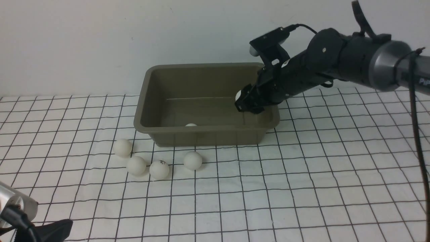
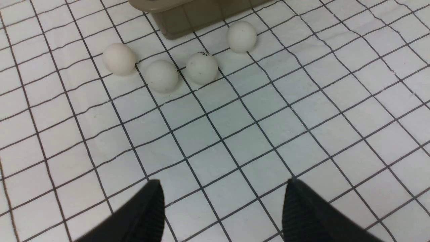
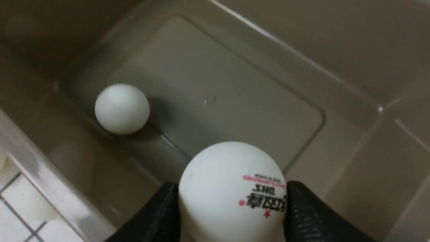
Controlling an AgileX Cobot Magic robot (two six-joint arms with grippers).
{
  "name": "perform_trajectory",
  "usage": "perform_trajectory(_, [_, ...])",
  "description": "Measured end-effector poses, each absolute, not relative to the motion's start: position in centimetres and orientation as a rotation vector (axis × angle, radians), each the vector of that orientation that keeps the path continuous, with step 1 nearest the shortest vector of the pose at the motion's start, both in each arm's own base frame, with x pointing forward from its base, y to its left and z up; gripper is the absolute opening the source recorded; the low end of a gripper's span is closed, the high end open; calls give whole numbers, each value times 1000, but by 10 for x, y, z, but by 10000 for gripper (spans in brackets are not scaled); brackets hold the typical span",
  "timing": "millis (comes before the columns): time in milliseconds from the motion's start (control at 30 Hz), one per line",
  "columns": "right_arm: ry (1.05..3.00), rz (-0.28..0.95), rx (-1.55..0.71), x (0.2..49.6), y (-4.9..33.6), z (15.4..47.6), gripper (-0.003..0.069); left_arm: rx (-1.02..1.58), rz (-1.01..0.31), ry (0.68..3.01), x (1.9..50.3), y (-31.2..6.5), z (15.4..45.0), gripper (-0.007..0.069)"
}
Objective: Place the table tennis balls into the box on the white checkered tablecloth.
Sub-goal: 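Release the ping pong ball into the bin and lift the gripper away, then reach for and grasp a ping pong ball on the table beside the basket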
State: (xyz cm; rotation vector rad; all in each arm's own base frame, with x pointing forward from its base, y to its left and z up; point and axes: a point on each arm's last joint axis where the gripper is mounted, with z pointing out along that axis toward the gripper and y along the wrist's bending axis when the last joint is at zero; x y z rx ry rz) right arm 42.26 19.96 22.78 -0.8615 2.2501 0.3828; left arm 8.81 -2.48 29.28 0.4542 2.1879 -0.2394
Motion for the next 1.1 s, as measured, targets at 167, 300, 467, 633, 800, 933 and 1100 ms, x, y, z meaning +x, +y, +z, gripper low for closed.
perform_trajectory(167, [2230,385,-898,425,196,229,408,454,-239,2188,88,-25,293,426])
perform_trajectory(300, [2195,360,-897,427,193,237,514,454,-240,2187,88,-25,293,426])
perform_trajectory(467, [2050,296,-821,415,173,304,517,453,-241,2187,88,-25,293,426])
perform_trajectory(633, [1946,236,-681,396,134,369,507,452,-240,2186,88,-25,293,426])
perform_trajectory(800, [1873,116,-537,364,77,430,505,439,-263,2171,89,-26,294,426])
perform_trajectory(933, [1893,33,-455,332,38,458,504,414,-308,2138,90,-29,297,426])
perform_trajectory(1100, [1925,37,-458,294,30,478,504,410,-318,2120,91,-29,299,426])
